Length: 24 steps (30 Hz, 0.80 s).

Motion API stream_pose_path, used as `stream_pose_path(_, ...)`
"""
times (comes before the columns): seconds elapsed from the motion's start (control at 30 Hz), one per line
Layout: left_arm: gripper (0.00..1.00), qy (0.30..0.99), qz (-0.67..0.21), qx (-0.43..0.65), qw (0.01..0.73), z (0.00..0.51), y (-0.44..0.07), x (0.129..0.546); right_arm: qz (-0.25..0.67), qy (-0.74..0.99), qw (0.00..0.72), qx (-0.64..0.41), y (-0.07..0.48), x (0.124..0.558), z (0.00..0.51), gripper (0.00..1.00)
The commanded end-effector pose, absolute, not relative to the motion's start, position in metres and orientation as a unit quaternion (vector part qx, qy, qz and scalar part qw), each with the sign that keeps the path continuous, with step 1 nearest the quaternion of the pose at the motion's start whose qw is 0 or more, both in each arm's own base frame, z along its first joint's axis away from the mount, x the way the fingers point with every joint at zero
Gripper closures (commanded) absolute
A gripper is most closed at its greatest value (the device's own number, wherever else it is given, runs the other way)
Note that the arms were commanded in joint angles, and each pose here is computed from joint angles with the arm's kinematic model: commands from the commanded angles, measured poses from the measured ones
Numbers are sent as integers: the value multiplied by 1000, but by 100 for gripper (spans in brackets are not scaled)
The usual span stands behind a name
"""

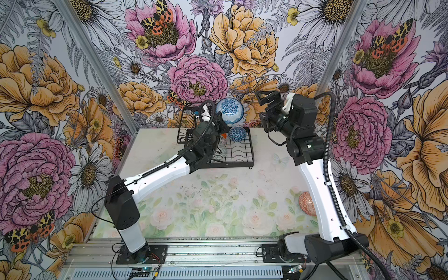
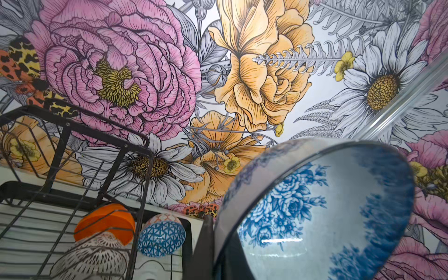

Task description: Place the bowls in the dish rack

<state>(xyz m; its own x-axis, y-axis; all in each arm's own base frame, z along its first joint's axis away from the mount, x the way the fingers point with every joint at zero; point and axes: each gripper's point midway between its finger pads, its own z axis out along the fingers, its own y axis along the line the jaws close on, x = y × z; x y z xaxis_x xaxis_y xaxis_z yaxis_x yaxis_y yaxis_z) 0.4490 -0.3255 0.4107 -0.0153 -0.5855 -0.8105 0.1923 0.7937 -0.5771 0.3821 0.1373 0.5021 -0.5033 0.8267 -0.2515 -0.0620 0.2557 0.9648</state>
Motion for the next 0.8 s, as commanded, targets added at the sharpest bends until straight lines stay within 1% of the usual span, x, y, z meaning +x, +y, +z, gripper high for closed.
stream_pose_path(0.0, 100, 585, -303, -137, 740, 436, -321, 461, 564, 656, 423, 270, 155, 397, 523, 0)
stream_pose_path(0.2, 100, 563, -298, -129, 760, 427, -316, 467, 592, 640, 387, 300, 182, 425, 517, 3)
stream_pose_path(0.33, 100, 555, -297, -135, 765, 426, -313, 467, 618, 619, 362, 323, 199, 448, 510, 6)
stream_pose_path(0.5, 100, 555, -285, -148, 768, 424, -308, 469, 623, 607, 352, 344, 209, 472, 506, 16)
stream_pose_path(0.67, 100, 554, -284, -147, 769, 423, -306, 470, 628, 589, 358, 361, 217, 486, 503, 22)
stream_pose_path(0.77, 100, 552, -285, -148, 770, 422, -305, 469, 636, 578, 352, 370, 224, 492, 498, 30)
